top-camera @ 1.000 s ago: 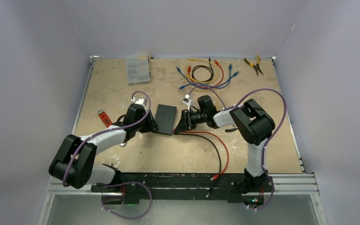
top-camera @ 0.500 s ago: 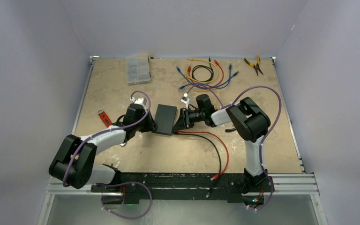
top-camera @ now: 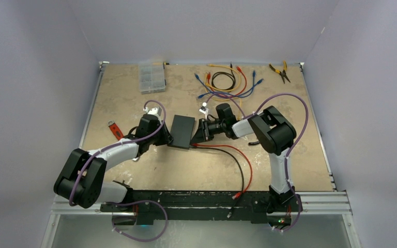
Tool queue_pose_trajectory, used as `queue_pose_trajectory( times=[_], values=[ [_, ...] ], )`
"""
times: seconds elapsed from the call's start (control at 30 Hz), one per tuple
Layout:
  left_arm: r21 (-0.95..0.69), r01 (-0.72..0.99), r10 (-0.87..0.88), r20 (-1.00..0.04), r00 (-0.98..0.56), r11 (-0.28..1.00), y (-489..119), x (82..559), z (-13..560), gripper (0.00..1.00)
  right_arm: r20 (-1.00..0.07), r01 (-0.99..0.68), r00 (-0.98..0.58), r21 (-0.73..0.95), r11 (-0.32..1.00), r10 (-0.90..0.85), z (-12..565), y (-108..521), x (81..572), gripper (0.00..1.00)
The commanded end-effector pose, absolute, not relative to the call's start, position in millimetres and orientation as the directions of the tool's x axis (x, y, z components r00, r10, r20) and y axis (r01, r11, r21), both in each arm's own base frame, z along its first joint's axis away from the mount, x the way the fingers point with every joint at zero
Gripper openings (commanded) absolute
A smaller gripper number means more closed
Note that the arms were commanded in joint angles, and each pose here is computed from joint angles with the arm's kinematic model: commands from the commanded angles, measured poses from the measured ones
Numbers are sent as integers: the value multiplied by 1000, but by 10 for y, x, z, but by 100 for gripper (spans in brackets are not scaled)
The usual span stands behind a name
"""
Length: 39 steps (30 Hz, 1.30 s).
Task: Pull the plug from the switch port
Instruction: Pull the connector from the switch port.
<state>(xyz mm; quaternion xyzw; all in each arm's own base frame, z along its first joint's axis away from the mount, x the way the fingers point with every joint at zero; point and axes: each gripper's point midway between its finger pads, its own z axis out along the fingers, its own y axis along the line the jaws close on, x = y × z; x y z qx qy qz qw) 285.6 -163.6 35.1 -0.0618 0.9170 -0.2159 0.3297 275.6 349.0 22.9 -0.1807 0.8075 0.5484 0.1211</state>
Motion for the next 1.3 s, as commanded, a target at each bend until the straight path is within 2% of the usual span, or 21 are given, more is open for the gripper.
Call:
queue_pose_trajectory(
  times=[0.0,0.17,0.33,0.6,1.27],
  values=[
    [-408,27,-197,-496,-846,912,-1615,2575,65,23,-369,-405,-914,813,419,-167,-70,3387,2686,38],
    [-410,24,-199,-493,-847,912,-1617,2576,58,23,-365,-400,-916,805,438,-166,-156,3347,2680,35],
    [-412,25,-200,-493,-847,911,-1625,2584,62,23,-358,-393,-919,807,440,-165,-204,3349,2680,27],
    [-399,9,-202,-485,-851,917,-1596,2567,27,20,-347,-387,-922,811,439,-173,-221,3337,2646,0],
    [-309,-101,-236,-438,-867,946,-1377,2452,-145,16,-344,-372,-927,789,490,-150,-274,2980,2673,0]
  ],
)
